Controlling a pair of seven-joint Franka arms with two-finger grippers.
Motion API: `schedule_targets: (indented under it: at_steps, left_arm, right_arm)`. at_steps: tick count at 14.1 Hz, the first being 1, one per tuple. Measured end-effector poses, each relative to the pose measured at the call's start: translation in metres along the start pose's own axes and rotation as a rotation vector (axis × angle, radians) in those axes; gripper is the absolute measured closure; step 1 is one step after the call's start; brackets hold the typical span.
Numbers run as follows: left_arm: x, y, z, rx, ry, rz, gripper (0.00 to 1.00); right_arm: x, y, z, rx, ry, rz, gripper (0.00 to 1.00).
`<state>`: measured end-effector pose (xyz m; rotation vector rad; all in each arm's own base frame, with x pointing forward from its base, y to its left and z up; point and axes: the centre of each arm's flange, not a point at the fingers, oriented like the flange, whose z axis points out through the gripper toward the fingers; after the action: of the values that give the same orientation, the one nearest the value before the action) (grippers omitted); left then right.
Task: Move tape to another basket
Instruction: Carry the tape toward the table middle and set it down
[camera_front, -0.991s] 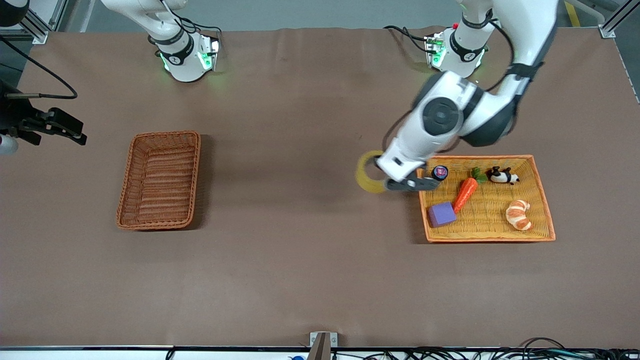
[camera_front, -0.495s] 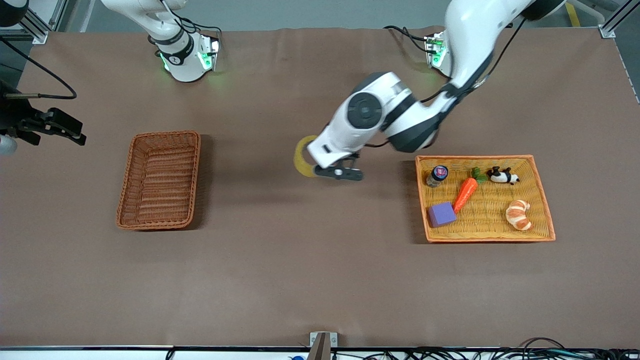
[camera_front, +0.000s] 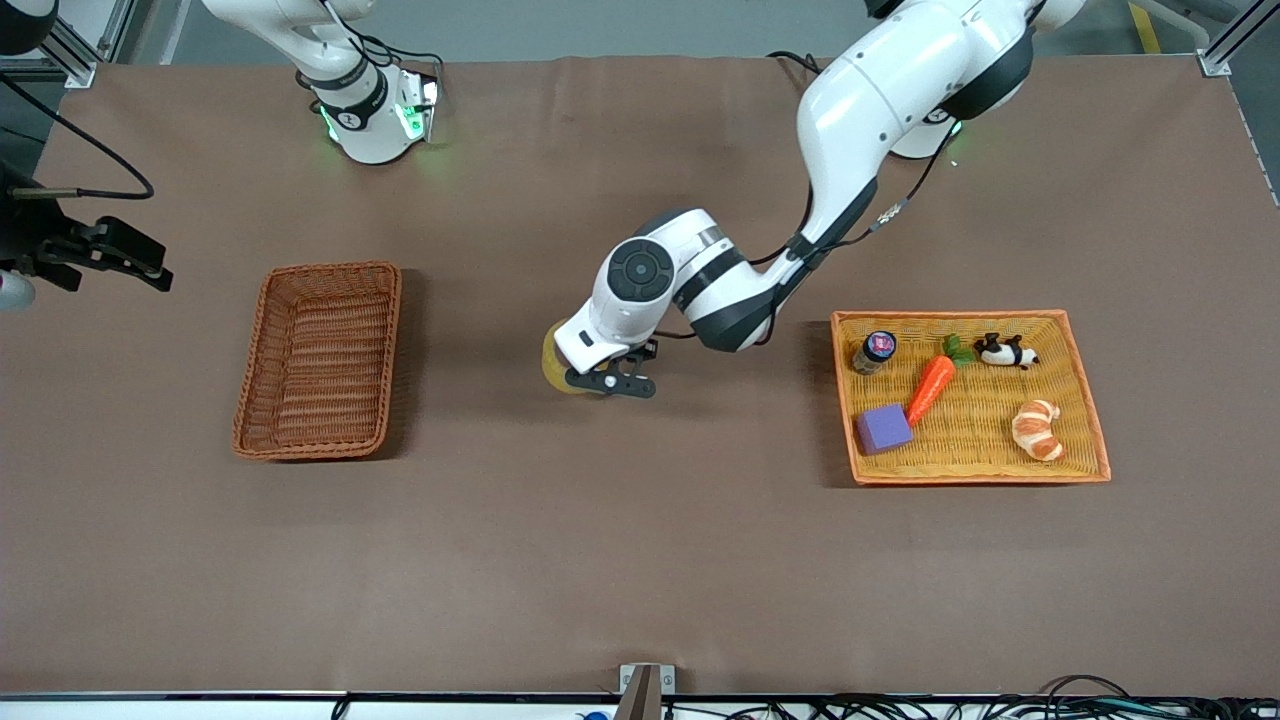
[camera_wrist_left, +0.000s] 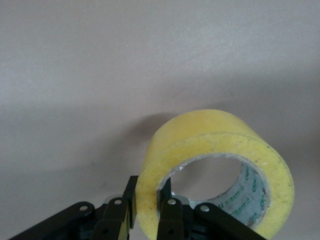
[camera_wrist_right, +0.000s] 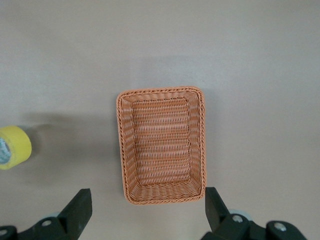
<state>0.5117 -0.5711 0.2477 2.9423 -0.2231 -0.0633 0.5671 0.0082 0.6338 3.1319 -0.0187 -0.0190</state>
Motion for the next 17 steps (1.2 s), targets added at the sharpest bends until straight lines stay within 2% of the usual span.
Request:
schedule_targets:
  at_steps: [4,6,8,11,12,13,14,16,17]
  left_arm:
    - [-0.005,0.013,0.021,0.003,0.046,0.027,0.79]
    - [-0.004,0.012,0.022,-0.006,0.037,0.014,0.77]
    - [-0.002,0.010,0.021,-0.016,0.029,-0.001,0.61]
    - [0.000,0.009,0.019,-0.029,0.023,-0.015,0.30]
    - [0.003,0.008,0.016,-0.037,0.022,-0.024,0.22]
    - [0.007,0.007,0.010,-0.044,0.029,-0.032,0.22]
    - [0.011,0.003,0.000,-0.042,0.033,-0.037,0.17]
    - [0.017,-0.008,-0.036,0.007,0.009,-0.033,0.01]
    - [0.021,-0.018,-0.061,0.040,-0.008,-0.020,0.00]
  right_arm:
    - [0.002,0.000,0.004,0.000,-0.008,-0.001,0.00]
    - [0.002,-0.001,0.004,0.000,-0.008,-0.002,0.00]
    - [0.002,-0.001,0.004,0.000,-0.008,-0.002,0.00]
    - [0.002,-0.001,0.004,0.000,-0.008,-0.002,0.00]
    - [0.002,-0.001,0.004,0.000,-0.007,-0.003,0.00]
    - [0.002,-0.003,0.004,0.000,-0.007,-0.005,0.00]
    - [0.002,-0.006,0.005,0.000,-0.007,-0.011,0.00]
    - [0.005,-0.023,0.008,0.004,0.000,-0.042,0.00]
    - [0.009,-0.037,0.013,0.006,0.004,-0.065,0.00]
